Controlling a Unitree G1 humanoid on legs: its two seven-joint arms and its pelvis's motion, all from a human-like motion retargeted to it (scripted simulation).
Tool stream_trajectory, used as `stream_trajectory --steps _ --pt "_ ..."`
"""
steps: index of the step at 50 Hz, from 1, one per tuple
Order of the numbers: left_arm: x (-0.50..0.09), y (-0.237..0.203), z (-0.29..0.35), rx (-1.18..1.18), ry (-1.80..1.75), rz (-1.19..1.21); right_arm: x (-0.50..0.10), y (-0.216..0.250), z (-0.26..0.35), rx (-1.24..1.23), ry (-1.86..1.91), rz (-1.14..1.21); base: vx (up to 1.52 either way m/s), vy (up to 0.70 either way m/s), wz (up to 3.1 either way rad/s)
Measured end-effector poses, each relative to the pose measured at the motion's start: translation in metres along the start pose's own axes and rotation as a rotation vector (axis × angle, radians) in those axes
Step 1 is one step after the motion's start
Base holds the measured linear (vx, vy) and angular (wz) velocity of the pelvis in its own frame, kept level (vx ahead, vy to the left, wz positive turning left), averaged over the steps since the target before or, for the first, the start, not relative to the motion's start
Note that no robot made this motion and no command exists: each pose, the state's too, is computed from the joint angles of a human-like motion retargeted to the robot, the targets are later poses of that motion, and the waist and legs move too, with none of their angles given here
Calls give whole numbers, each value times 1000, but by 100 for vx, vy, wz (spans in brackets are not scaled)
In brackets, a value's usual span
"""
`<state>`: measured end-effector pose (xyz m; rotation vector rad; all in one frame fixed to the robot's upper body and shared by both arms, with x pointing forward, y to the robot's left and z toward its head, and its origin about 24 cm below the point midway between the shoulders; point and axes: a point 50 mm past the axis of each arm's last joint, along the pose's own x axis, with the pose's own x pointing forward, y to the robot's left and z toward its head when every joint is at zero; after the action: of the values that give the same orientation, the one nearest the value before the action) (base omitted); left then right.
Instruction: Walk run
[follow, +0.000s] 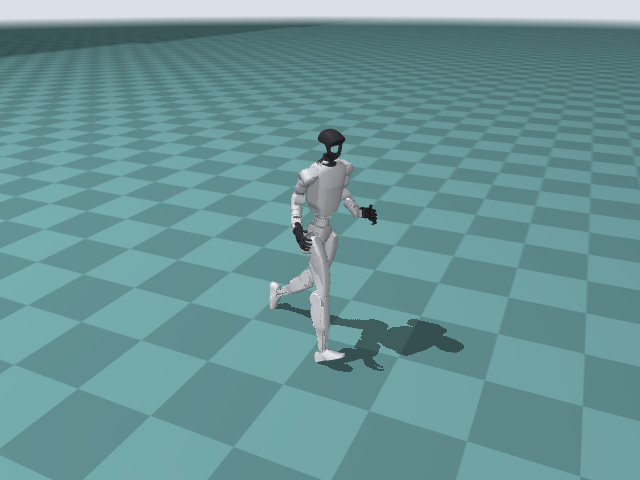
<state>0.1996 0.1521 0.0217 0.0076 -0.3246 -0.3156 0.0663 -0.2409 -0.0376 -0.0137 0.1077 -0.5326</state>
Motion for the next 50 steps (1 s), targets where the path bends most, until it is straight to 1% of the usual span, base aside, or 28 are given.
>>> stream_trajectory --steps 2,3,5,7,9,11,15,20,22,23,25,26,27,28,30,33,35,37,40,43,45,46,47,50 --pt "-18 -1 -9 0 58 16 28 17 20 30 -112 46 231 -102 16" --pt "-37 -2 -16 6 122 13 36 27 27 70 -148 85 265 -103 -70" --pt "-79 -25 -41 -63 316 -90 51 26 36 234 -219 35 273 -81 81" --pt "-95 -47 -51 -198 397 -79 72 34 49 443 -289 60 218 -52 -69" --pt "-110 -47 -50 -251 428 -37 79 46 64 528 -359 135 218 -29 -102" --pt "-121 -41 -48 -228 459 -19 80 43 74 487 -409 198 216 -26 42" --pt "-119 -27 -44 -171 443 69 75 48 80 265 -386 394 214 -38 26" --pt "-64 -1 -24 -63 250 64 69 73 80 78 -357 556 208 -72 95" --pt "-36 4 -11 -19 151 47 65 82 64 18 -280 597 252 -128 62" --pt "-28 3 -5 -11 114 48 55 82 46 -20 -199 627 295 -74 211" --pt "-17 -11 -3 -55 54 64 16 55 -8 -88 88 645 301 27 138" --pt "-8 6 0 -68 5 133 -3 57 -31 -38 246 685 250 21 1" --pt "2 12 2 -101 -42 175 -21 56 -48 38 378 716 211 -16 -29" --pt "13 0 4 -166 -78 164 -36 49 -56 169 451 731 197 7 9" --pt "24 -22 14 -284 -141 133 -55 22 -63 372 507 612 179 24 139" --pt "29 -29 22 -324 -183 101 -62 -5 -60 362 475 449 187 -15 293" --pt "30 -31 23 -297 -175 47 -58 -21 -53 254 429 373 166 -44 223" --pt "29 -26 24 -232 -159 -18 -45 -26 -42 129 354 347 152 -58 125" --pt "23 -20 23 -124 -106 -117 -18 -13 -22 -16 221 359 159 -69 21" --pt "15 -16 19 -71 -69 -136 17 8 2 -83 69 399 193 -85 61" --pt "-12 -8 7 -20 20 -138 28 34 12 -51 -6 461 210 -97 -33" --pt "-26 -15 -6 -30 89 -161 38 34 15 9 -44 416 202 -67 174" --pt "-39 -24 -17 -56 147 -160 49 37 20 75 -81 394 167 -37 172" --pt "-64 -45 -33 -208 238 -14 73 79 43 268 -189 509 135 -16 -106"
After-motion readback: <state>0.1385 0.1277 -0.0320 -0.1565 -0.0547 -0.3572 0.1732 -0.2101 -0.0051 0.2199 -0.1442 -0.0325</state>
